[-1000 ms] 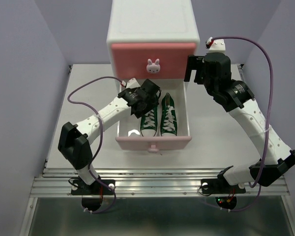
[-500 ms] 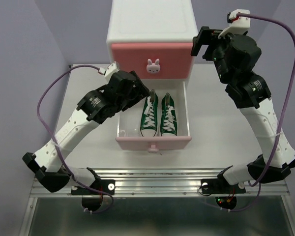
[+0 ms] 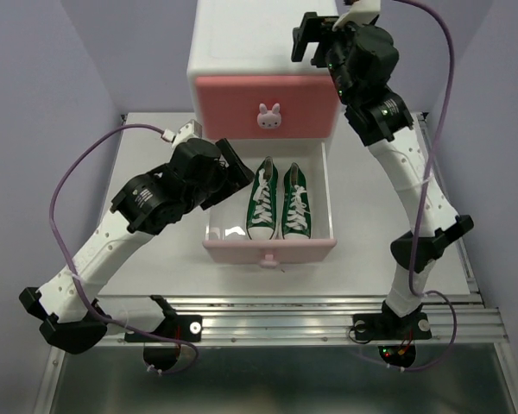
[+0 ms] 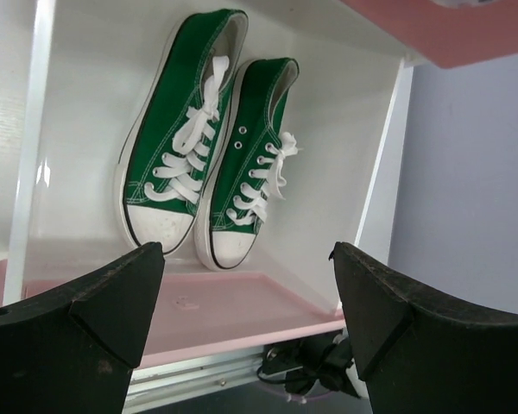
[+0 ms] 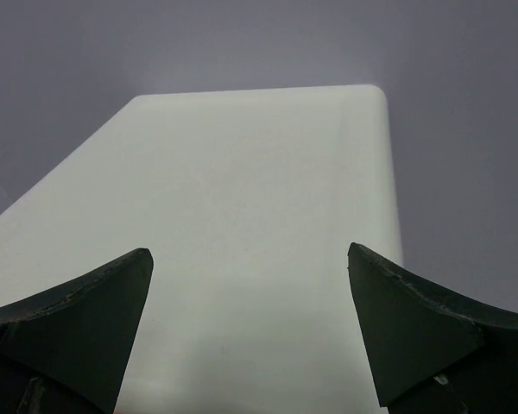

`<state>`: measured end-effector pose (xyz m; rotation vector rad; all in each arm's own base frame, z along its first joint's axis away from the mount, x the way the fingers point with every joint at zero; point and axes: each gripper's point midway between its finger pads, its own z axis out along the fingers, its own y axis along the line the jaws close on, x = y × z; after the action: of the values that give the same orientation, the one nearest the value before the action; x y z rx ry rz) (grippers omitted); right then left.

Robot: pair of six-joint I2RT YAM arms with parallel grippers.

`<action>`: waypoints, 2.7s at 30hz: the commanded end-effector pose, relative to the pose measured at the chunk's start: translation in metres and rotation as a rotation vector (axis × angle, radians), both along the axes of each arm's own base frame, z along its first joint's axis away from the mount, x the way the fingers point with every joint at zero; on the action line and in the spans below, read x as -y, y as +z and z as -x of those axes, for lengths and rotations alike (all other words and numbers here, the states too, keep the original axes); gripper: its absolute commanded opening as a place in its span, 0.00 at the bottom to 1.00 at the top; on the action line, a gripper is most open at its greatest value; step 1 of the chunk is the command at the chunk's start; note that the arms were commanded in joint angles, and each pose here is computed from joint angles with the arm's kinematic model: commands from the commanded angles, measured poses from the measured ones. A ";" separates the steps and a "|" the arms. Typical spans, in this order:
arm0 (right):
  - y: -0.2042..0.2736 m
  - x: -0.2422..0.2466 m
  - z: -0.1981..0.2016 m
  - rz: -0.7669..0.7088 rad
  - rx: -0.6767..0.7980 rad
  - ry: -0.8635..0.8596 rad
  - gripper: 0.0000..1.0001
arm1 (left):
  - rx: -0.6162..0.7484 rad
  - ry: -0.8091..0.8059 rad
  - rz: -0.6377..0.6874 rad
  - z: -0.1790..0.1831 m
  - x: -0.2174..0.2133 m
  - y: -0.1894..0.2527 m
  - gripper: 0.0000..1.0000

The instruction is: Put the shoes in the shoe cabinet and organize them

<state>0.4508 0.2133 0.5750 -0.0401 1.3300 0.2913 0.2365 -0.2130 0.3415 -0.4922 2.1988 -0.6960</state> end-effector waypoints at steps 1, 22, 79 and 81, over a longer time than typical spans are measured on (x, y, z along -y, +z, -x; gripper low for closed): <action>0.010 -0.019 -0.009 -0.066 0.044 0.074 1.00 | 0.045 -0.116 -0.012 0.009 0.014 0.008 0.91; -0.106 -0.016 -0.022 0.049 -0.216 0.009 1.00 | -0.012 -0.429 -0.182 0.133 0.096 -0.014 0.90; -0.166 0.000 -0.001 0.193 -0.330 0.000 1.00 | 0.075 0.261 -0.456 0.072 0.039 -0.198 0.75; -0.169 0.000 0.000 0.192 -0.339 0.004 1.00 | 0.084 0.287 -0.479 0.062 0.035 -0.199 0.74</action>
<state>0.4421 0.2089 0.5154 -0.0990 1.3615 0.2564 0.1315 -0.2744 0.1375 -0.4647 2.2275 -0.1671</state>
